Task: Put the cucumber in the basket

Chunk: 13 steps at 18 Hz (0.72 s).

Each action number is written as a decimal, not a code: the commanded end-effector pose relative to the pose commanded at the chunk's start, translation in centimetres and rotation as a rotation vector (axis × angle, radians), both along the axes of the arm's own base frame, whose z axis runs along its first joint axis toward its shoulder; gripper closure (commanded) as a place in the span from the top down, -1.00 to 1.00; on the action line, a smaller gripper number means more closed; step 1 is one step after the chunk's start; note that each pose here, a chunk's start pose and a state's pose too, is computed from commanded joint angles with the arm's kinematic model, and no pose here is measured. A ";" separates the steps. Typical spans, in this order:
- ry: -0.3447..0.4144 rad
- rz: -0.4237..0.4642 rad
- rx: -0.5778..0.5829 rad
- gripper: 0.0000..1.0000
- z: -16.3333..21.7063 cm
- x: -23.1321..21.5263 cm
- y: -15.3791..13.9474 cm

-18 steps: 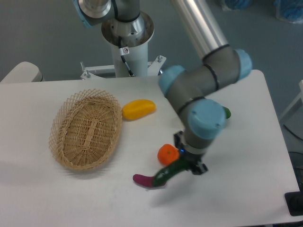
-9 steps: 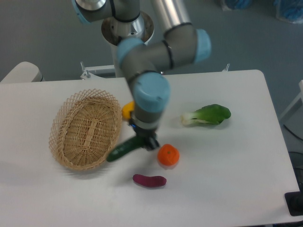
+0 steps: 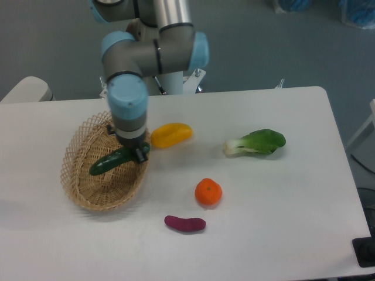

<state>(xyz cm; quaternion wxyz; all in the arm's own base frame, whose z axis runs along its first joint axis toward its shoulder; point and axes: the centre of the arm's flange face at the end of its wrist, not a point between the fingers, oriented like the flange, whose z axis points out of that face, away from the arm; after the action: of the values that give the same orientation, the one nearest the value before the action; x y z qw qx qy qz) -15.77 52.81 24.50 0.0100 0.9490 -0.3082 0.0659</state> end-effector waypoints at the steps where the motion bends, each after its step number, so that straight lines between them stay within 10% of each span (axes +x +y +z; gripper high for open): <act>1: 0.002 0.000 0.004 -0.46 0.0 0.0 0.1; 3: 0.001 0.000 0.001 -0.09 -0.2 0.1 0.1; 5: -0.002 0.000 -0.001 0.99 -0.4 0.0 0.1; 13: 0.041 0.037 0.061 1.00 2.9 -3.4 1.3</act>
<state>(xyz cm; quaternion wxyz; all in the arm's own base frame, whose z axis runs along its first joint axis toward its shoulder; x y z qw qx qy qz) -19.15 54.06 27.44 -0.0140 0.9555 -0.2924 0.0373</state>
